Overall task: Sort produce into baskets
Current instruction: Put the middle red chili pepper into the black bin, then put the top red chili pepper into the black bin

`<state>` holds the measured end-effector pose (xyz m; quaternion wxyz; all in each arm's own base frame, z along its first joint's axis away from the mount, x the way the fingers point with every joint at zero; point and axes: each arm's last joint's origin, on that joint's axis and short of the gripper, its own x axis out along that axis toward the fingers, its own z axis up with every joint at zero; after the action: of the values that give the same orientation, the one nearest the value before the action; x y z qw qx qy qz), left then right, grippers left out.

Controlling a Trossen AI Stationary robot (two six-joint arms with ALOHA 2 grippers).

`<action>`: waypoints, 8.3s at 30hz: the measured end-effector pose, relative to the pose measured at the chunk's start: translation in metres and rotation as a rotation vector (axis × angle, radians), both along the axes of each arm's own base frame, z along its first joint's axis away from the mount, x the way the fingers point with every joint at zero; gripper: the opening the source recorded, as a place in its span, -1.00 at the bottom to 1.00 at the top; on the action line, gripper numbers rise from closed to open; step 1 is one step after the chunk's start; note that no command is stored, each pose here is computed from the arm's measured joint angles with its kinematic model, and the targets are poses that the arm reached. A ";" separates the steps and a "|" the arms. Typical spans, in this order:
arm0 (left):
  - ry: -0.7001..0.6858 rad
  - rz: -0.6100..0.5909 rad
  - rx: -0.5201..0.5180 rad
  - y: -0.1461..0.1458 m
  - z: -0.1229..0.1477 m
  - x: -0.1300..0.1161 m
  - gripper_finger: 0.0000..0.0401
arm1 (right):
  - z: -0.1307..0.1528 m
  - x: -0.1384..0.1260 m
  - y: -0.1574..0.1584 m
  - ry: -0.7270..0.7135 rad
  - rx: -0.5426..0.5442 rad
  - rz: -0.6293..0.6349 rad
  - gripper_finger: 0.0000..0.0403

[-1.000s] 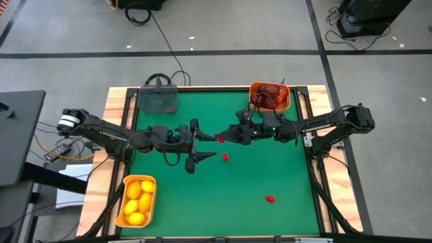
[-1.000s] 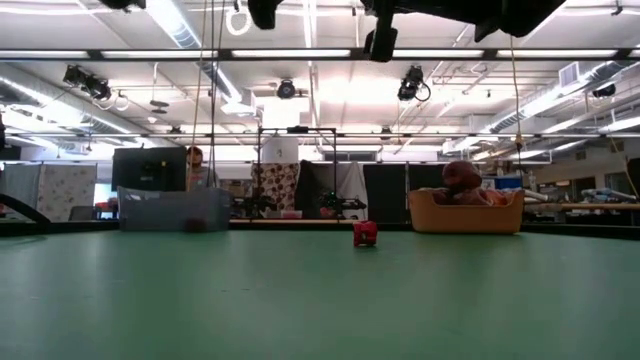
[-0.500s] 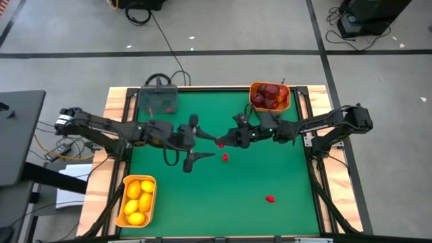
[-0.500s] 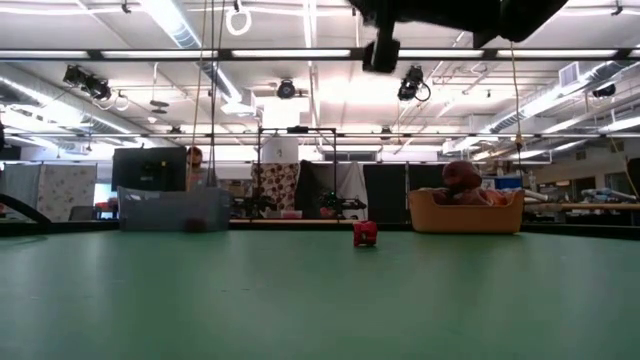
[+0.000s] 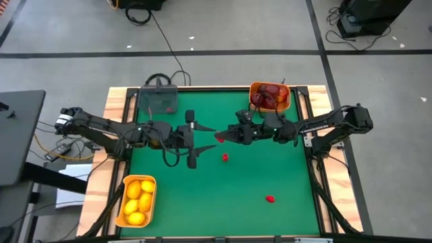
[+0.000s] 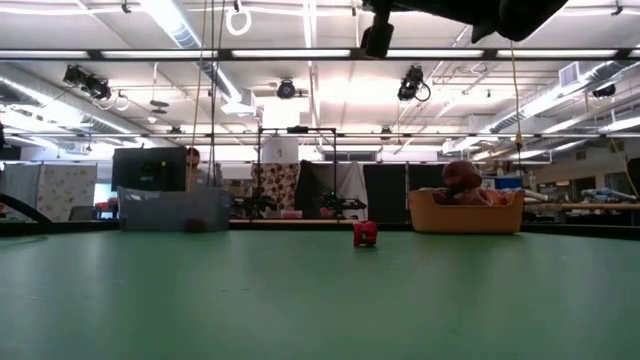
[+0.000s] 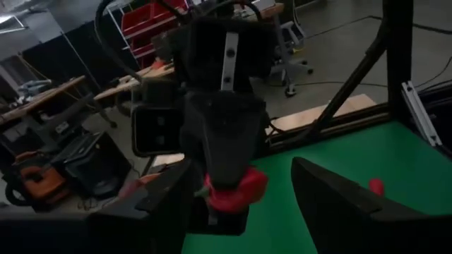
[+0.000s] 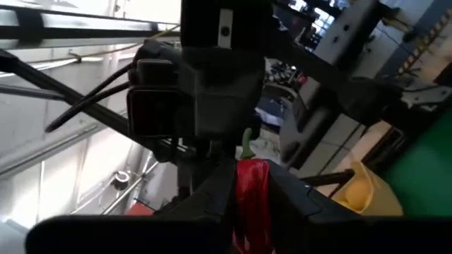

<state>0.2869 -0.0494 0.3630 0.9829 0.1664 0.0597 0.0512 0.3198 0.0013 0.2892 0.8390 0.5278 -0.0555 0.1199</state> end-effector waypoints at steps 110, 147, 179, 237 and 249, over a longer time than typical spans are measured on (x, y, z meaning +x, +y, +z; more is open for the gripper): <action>0.598 0.967 -0.851 0.219 -0.115 -0.097 0.62 | -0.081 -0.018 0.010 0.865 -0.308 -0.079 0.13; 0.079 0.596 -0.886 0.074 -0.020 -0.111 0.51 | -0.109 0.002 0.004 0.881 -0.089 -0.218 0.13; 0.320 0.533 -0.632 0.081 -0.035 -0.102 0.50 | -0.150 0.010 0.011 0.970 -0.649 -0.091 0.10; 0.325 0.681 -0.846 0.056 -0.040 -0.127 0.11 | -0.124 0.020 0.008 0.839 -0.698 0.069 -0.97; 0.490 0.361 -0.699 0.043 -0.066 -0.054 0.11 | -0.120 0.008 0.024 0.889 -0.899 0.273 -0.49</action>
<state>0.2329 -0.0064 0.2972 0.9124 -0.1809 0.3317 0.1575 0.3275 0.0254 0.1694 0.8983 0.1266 0.4208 0.0071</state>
